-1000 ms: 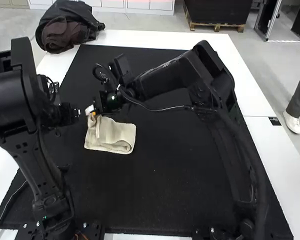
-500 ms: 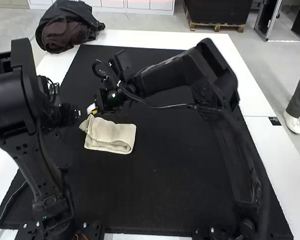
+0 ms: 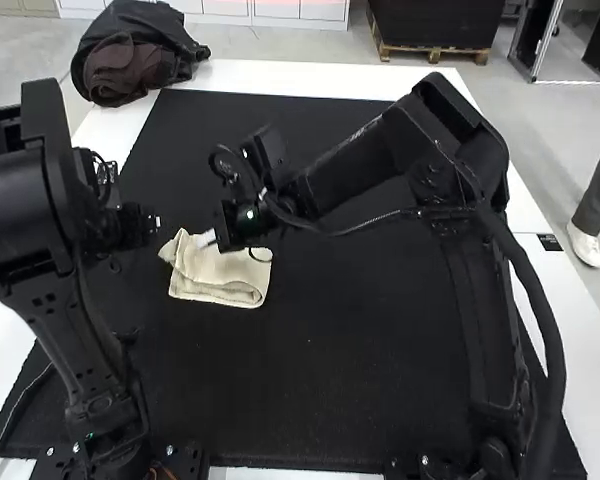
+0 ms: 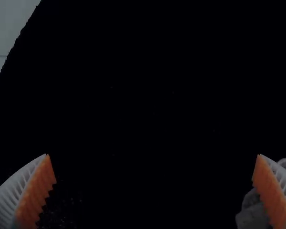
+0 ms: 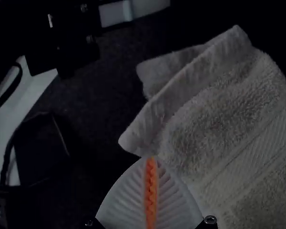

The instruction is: Fold the towel.

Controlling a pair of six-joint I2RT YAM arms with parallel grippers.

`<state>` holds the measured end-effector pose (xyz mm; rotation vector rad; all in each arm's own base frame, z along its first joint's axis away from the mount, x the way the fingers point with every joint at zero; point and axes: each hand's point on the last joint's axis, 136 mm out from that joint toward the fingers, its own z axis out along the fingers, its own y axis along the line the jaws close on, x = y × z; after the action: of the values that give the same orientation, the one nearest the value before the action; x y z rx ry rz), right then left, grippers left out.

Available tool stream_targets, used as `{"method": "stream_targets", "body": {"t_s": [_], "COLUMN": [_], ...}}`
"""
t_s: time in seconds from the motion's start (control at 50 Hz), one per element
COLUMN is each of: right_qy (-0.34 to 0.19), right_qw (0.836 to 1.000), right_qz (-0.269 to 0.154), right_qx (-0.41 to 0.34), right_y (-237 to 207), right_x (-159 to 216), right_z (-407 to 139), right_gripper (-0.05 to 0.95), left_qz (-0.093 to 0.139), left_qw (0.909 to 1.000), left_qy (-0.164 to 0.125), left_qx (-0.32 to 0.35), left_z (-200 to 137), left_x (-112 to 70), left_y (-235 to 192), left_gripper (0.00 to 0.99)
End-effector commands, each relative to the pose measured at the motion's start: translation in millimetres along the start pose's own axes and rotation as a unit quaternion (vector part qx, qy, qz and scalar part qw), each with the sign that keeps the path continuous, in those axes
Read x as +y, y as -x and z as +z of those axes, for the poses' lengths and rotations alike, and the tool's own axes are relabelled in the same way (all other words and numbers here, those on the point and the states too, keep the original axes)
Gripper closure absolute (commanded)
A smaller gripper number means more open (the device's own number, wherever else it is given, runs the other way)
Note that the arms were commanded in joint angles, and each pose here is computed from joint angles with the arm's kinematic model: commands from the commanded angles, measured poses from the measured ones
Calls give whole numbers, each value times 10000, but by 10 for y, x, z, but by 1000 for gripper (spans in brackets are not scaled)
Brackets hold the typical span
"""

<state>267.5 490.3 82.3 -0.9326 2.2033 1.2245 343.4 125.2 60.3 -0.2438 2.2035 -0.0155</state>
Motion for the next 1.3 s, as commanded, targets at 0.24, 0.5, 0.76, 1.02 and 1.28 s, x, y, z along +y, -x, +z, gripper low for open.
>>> {"method": "stream_targets", "body": {"t_s": [0.24,0.5,0.76,1.02,1.28], "right_qy": [69,-51,-111,-23,54], "right_qw": [9997,9997,9996,9987,9929], "right_qz": [-4,128,231,334,178], "right_qx": [-254,-216,-143,-396,-1172], "right_y": [-47,-232,-523,-498,403], "right_x": [-157,-429,-645,-661,-314], "right_z": [2,103,247,262,-373], "right_gripper": [920,921,920,920,920], "left_qz": [154,137,101,107,157], "left_qw": [9991,9987,9989,9986,9974], "left_qy": [25,33,41,66,48], "left_qx": [-395,-482,-447,-507,-707], "left_z": [-132,-209,-250,-313,-435], "left_x": [-41,-56,-59,-57,-103], "left_y": [260,340,332,372,581], "left_gripper": [30,30,30,30,30]}}
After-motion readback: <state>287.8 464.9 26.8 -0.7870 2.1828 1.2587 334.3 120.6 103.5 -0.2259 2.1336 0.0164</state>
